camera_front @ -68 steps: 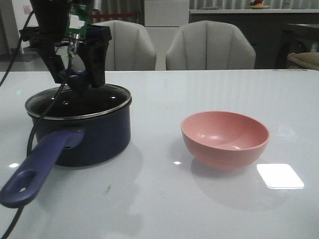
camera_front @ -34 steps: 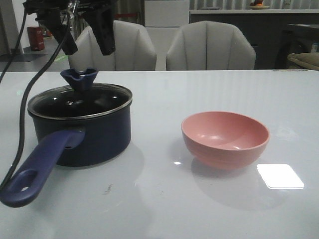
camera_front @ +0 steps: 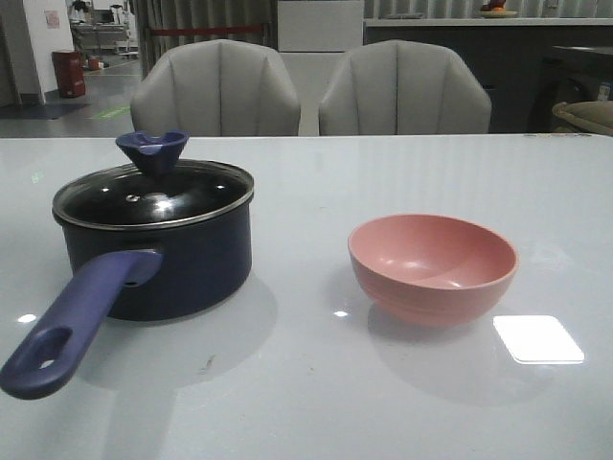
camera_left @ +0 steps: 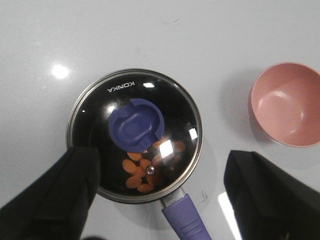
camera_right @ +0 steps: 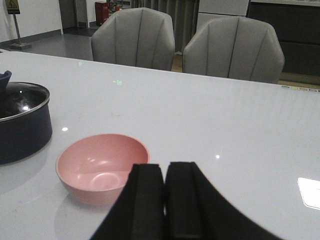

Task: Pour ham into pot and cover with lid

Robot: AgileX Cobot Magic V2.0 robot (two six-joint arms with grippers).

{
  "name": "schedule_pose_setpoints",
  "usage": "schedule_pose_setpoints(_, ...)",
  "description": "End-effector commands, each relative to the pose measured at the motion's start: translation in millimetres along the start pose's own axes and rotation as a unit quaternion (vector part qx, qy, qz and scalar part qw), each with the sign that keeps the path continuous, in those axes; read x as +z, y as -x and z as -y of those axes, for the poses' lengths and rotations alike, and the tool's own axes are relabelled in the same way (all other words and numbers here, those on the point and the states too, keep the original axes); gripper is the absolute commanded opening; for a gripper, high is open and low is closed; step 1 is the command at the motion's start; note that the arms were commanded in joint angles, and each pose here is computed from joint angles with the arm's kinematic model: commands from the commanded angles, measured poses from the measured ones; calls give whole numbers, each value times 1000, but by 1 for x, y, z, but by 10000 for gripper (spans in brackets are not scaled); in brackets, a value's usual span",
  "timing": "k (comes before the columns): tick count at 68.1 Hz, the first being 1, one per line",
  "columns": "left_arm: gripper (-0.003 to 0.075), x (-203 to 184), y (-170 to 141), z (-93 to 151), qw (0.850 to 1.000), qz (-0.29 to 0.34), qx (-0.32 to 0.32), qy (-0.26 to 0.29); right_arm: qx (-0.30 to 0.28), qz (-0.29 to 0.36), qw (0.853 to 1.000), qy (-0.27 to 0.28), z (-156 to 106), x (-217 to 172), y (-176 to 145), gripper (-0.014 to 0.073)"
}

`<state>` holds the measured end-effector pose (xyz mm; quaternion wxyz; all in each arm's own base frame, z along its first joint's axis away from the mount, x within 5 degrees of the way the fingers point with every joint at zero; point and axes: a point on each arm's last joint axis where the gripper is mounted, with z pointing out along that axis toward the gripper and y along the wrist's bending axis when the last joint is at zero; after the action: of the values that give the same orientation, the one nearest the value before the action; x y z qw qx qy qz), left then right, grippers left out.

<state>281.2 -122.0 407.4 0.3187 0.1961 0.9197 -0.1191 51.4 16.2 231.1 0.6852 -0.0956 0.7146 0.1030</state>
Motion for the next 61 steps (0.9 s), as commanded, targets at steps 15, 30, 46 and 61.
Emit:
schedule_pose_setpoints(15, 552, -55, -66, 8, 991, 130, -6, -5, -5, 51, 999, -8, 1, -1, 16, 148)
schedule_pose_setpoints(30, 552, -79, -121, 10, 978, 208, 3, 1, -5, 51, 999, -8, 1, -1, 16, 148)
schedule_pose_setpoints(46, 552, -107, -196, 11, 940, 341, 6, 6, -5, 51, 999, -8, 1, -1, 16, 148)
schedule_pose_setpoints(61, 552, -98, -252, 8, 903, 430, 6, 11, -5, 51, 999, -8, 1, -1, 16, 148)
